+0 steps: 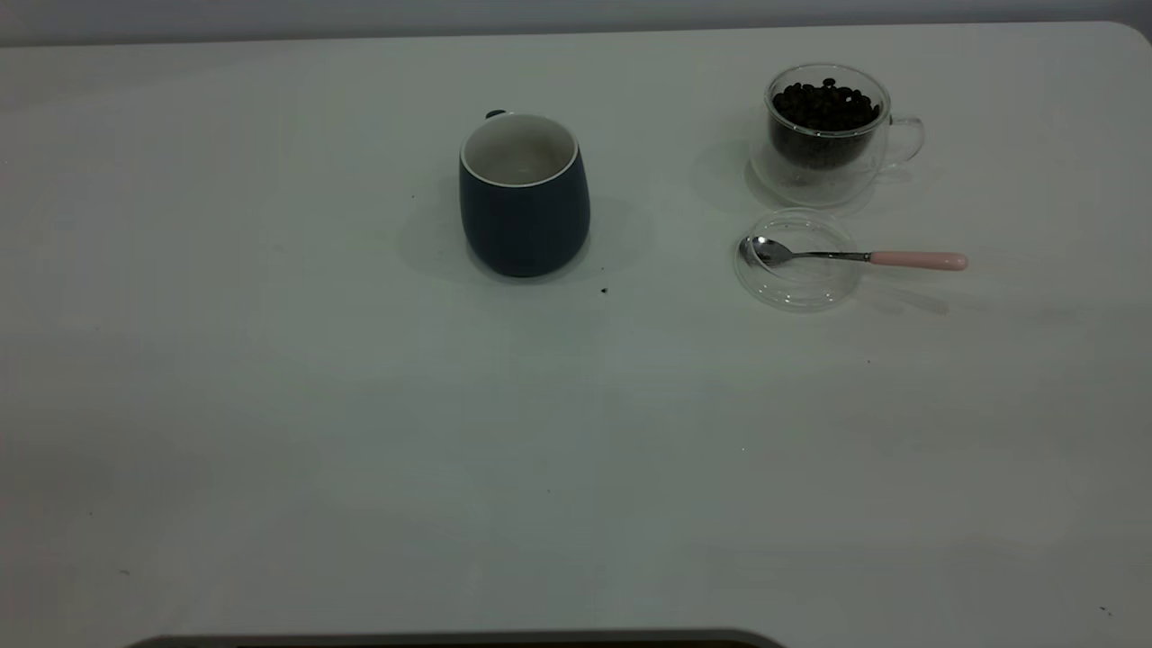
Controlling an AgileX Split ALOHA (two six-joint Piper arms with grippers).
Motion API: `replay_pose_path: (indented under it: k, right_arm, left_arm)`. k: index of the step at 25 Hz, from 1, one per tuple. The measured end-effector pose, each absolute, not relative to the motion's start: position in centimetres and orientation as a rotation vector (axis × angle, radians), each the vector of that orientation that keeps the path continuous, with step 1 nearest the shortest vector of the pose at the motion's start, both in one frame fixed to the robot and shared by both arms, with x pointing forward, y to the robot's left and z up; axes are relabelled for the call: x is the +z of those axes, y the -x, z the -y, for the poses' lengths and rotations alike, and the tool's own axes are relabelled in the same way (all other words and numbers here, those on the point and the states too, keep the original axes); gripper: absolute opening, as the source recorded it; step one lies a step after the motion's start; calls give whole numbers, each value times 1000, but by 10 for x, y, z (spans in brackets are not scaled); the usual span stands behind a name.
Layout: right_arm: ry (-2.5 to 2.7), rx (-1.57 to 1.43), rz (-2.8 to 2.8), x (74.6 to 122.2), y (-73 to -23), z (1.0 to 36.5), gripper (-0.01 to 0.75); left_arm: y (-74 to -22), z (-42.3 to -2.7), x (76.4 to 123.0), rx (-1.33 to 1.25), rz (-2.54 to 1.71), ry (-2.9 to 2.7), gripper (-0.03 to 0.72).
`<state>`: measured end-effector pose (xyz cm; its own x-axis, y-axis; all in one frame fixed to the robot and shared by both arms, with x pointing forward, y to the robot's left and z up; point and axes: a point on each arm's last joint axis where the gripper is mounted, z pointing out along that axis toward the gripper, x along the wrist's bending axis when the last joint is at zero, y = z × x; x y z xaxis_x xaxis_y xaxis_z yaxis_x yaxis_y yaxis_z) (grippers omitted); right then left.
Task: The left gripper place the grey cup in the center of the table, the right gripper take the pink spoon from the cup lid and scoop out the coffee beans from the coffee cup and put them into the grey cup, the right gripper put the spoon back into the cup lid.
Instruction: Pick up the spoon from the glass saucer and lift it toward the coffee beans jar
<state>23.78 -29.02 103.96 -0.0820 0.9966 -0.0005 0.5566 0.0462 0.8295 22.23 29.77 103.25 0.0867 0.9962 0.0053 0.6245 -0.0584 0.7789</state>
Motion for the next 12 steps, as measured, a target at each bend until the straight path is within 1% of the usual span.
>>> replay_pose_path:
  k: [4, 7, 10, 12]
  right_arm:
    - [-1604, 974, -1677, 1045, -241, 288, 591]
    - [-1639, 1037, -1655, 1068, -258, 286, 606]
    - [-1722, 1057, -1691, 1093, -293, 283, 626]
    - [-1817, 1010, -1746, 1102, -330, 283, 632]
  left_arm:
    - [-222, -298, 1032, 773, -1603, -1752, 586]
    - [-222, -298, 1032, 773, -1603, -1752, 586]
    - [-222, -298, 1032, 773, -1603, -1752, 586]
    - [-222, -298, 1032, 773, -1603, -1752, 586]
